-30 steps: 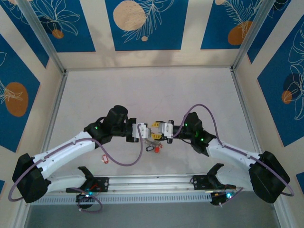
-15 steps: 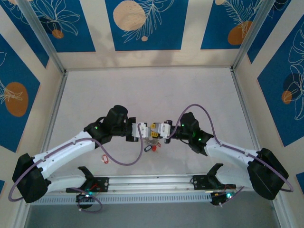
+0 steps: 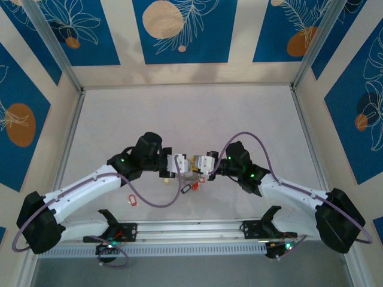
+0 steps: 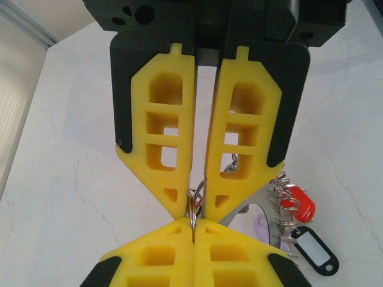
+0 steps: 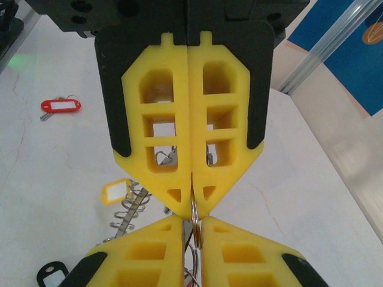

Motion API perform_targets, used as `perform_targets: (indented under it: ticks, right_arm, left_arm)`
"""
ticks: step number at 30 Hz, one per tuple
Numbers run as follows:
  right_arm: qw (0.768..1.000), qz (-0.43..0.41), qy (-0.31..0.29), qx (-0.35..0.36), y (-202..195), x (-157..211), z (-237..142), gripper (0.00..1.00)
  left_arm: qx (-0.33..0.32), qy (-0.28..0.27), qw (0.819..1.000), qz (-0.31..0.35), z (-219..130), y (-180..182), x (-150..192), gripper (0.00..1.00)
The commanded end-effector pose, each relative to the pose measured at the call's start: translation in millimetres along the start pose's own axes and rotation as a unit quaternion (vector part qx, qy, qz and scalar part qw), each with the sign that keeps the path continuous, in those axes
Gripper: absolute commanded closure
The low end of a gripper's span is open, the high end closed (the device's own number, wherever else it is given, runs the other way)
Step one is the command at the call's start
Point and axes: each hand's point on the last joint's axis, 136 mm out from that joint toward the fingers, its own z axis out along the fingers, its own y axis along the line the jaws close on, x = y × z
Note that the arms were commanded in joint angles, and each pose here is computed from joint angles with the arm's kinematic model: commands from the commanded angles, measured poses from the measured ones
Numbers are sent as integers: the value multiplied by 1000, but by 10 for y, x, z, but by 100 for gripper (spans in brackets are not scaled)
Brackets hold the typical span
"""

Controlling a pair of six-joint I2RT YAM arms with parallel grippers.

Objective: Put the keys on the keyring

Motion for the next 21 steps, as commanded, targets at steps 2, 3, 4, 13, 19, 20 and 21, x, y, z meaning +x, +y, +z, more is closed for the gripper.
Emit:
perform_targets:
  ticks: [2, 3, 4, 13, 19, 20, 21]
  right_arm:
    - [999, -14, 18, 42, -221, -24, -31, 90]
    - [999, -16, 16, 41, -217, -24, -28, 95]
    - [999, -17, 16, 41, -219, -20, -27, 99]
    - [999, -3, 1, 39, -202, -8, -38, 100]
    - [999, 27, -24, 40, -244, -29, -93, 100]
    - [998, 31, -27, 40, -261, -40, -103, 100]
    - [998, 35, -30, 41, -278, -53, -114, 100]
  left_arm:
    - [0, -43, 999, 24, -45, 49, -252, 100]
    - [3, -40, 999, 24, -43, 49, -246, 100]
    - [1, -36, 999, 22, -45, 61, -236, 100]
    - [-8, -24, 1000, 13, -58, 68, -176, 92]
    - [-12, -8, 1000, 17, -107, -17, -63, 69]
    - [-16, -8, 1000, 15, -119, -21, -49, 68]
    - [-20, -9, 1000, 15, -126, -30, -29, 66]
